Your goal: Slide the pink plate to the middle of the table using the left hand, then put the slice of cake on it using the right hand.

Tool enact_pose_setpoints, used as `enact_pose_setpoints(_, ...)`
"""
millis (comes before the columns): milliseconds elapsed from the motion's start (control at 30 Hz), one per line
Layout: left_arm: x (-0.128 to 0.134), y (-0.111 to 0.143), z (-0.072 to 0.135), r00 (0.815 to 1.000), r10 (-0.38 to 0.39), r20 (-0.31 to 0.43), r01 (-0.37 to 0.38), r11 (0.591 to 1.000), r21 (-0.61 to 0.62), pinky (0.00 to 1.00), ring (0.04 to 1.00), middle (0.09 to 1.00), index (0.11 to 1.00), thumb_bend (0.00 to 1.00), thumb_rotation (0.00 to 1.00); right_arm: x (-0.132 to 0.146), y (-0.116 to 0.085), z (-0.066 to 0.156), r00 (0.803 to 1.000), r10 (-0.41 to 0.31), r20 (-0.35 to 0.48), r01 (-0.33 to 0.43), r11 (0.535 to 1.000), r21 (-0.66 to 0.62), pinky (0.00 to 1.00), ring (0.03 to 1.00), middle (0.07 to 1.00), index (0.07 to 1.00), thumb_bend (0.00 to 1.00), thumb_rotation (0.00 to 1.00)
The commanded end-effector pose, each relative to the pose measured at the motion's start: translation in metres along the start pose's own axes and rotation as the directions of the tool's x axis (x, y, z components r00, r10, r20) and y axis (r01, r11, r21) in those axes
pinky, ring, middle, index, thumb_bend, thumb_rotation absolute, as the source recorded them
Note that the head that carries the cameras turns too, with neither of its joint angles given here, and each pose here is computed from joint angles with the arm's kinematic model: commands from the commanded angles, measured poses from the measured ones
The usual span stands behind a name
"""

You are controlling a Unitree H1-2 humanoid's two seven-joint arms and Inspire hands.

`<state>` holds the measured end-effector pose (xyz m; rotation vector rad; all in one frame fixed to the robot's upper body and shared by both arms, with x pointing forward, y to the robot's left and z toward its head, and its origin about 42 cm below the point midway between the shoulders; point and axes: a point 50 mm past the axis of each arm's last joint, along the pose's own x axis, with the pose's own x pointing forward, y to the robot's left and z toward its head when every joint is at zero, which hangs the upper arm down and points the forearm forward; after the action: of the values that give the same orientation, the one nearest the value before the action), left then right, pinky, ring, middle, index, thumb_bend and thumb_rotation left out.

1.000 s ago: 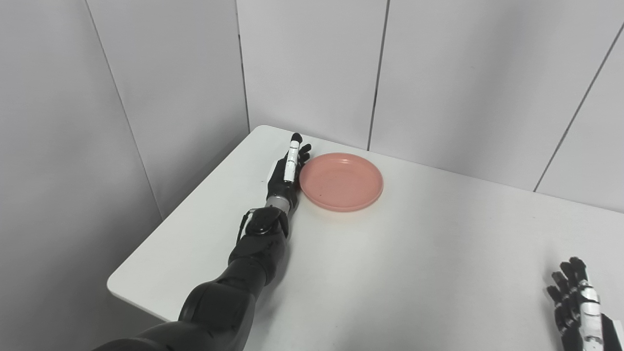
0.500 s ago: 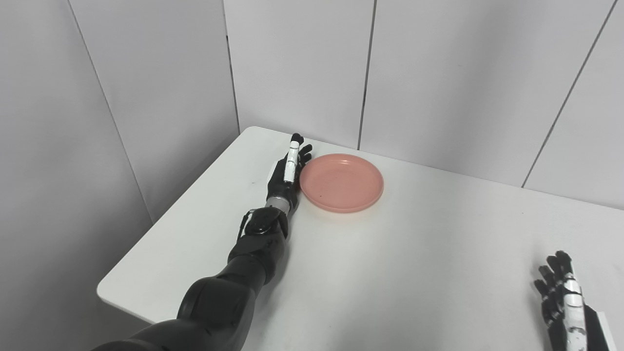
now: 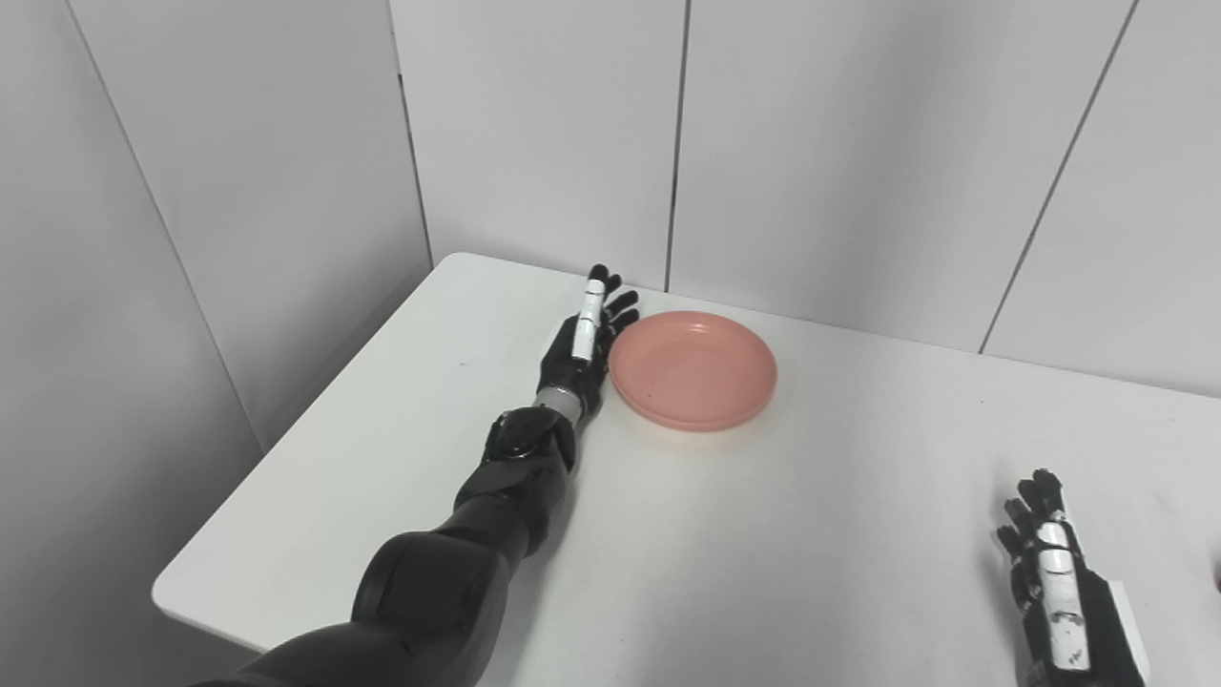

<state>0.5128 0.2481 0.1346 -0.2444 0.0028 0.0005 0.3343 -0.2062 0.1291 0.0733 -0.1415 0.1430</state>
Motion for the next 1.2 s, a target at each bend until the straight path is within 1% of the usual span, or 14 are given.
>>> enact_pose_setpoints(0, 0.018, -0.017, 0.031, 0.994, -0.083, 0.071, 0.081, 0.996, 0.032, 0.98, 0.923, 0.903, 0.919, 0.78, 1.0, -0.006, 0.004, -0.005, 1.0, -0.012, 0.022, 0.012, 1.0, 0.017, 1.0, 1.0, 1.0, 1.0, 0.48, 0.87)
enact_pose_setpoints(100, 0.018, -0.022, 0.03, 0.991, -0.115, 0.065, 0.114, 0.993, 0.018, 0.97, 0.913, 0.89, 0.903, 0.78, 1.0, -0.005, 0.005, -0.005, 1.0, -0.01, 0.025, 0.01, 1.0, 0.019, 1.0, 1.0, 1.0, 1.0, 0.47, 0.87)
enact_pose_setpoints(167, 0.018, -0.025, 0.028, 0.989, -0.132, 0.062, 0.132, 0.991, 0.01, 0.96, 0.894, 0.869, 0.882, 0.79, 1.0, -0.005, 0.005, -0.005, 0.999, -0.013, 0.03, 0.012, 1.0, 0.021, 1.0, 1.0, 1.0, 1.0, 0.48, 0.86)
enact_pose_setpoints(333, 0.017, -0.036, 0.024, 0.983, -0.175, 0.05, 0.175, 0.985, 0.011, 0.88, 0.85, 0.831, 0.844, 0.77, 1.0, -0.005, 0.005, -0.008, 0.999, -0.029, 0.023, 0.029, 0.999, 0.033, 1.0, 1.0, 1.0, 1.0, 0.5, 0.82)
enact_pose_setpoints(400, 0.017, -0.04, 0.023, 0.981, -0.189, 0.048, 0.188, 0.982, 0.016, 0.86, 0.843, 0.823, 0.835, 0.77, 1.0, -0.005, 0.006, -0.008, 0.999, -0.031, 0.021, 0.031, 0.999, 0.03, 1.0, 1.0, 1.0, 1.0, 0.51, 0.83)
enact_pose_setpoints(467, 0.017, -0.045, 0.022, 0.977, -0.207, 0.043, 0.206, 0.978, 0.022, 0.87, 0.829, 0.811, 0.822, 0.77, 1.0, -0.005, 0.007, -0.008, 0.999, -0.036, 0.023, 0.035, 0.999, 0.03, 1.0, 1.0, 1.0, 1.0, 0.51, 0.81)
enact_pose_setpoints(533, 0.017, -0.05, 0.021, 0.973, -0.229, 0.041, 0.228, 0.973, 0.025, 0.87, 0.83, 0.814, 0.825, 0.77, 1.0, -0.004, 0.008, -0.008, 0.999, -0.034, 0.026, 0.033, 0.999, 0.025, 1.0, 1.0, 1.0, 1.0, 0.51, 0.82)
enact_pose_setpoints(633, 0.015, -0.058, 0.018, 0.965, -0.259, 0.034, 0.259, 0.966, 0.009, 0.85, 0.824, 0.811, 0.818, 0.77, 1.0, -0.004, 0.008, -0.007, 0.999, -0.029, 0.028, 0.029, 0.999, 0.022, 1.0, 1.0, 1.0, 1.0, 0.5, 0.82)
enact_pose_setpoints(767, 0.011, -0.067, 0.012, 0.95, -0.312, 0.027, 0.311, 0.95, 0.02, 0.83, 0.817, 0.805, 0.804, 0.76, 1.0, -0.002, 0.011, -0.007, 0.999, -0.03, 0.03, 0.029, 0.999, 0.019, 1.0, 1.0, 1.0, 1.0, 0.51, 0.82)
enact_pose_setpoints(867, 0.008, -0.072, 0.009, 0.941, -0.337, 0.021, 0.337, 0.942, 0.008, 0.83, 0.822, 0.812, 0.808, 0.76, 1.0, 0.0, 0.012, -0.008, 0.999, -0.034, 0.029, 0.033, 0.999, 0.028, 1.0, 1.0, 1.0, 1.0, 0.52, 0.82)
enact_pose_setpoints(967, 0.005, -0.077, 0.003, 0.937, -0.349, 0.015, 0.349, 0.937, 0.005, 0.83, 0.815, 0.808, 0.806, 0.75, 1.0, 0.001, 0.015, -0.007, 0.999, -0.038, 0.033, 0.037, 0.999, 0.028, 1.0, 0.999, 1.0, 1.0, 0.51, 0.82)
enact_pose_setpoints(1067, 0.001, -0.08, -0.002, 0.932, -0.362, 0.005, 0.362, 0.932, 0.0, 0.86, 0.828, 0.812, 0.808, 0.77, 1.0, 0.002, 0.018, -0.006, 0.998, -0.05, 0.036, 0.048, 0.998, 0.03, 1.0, 0.983, 0.989, 0.996, 0.51, 0.8)
enact_pose_setpoints(1167, -0.002, -0.081, -0.005, 0.925, -0.381, 0.004, 0.381, 0.925, -0.009, 0.87, 0.836, 0.82, 0.815, 0.77, 1.0, 0.003, 0.021, -0.006, 0.998, -0.056, 0.04, 0.054, 0.998, 0.039, 1.0, 0.981, 0.987, 0.996, 0.52, 0.79)
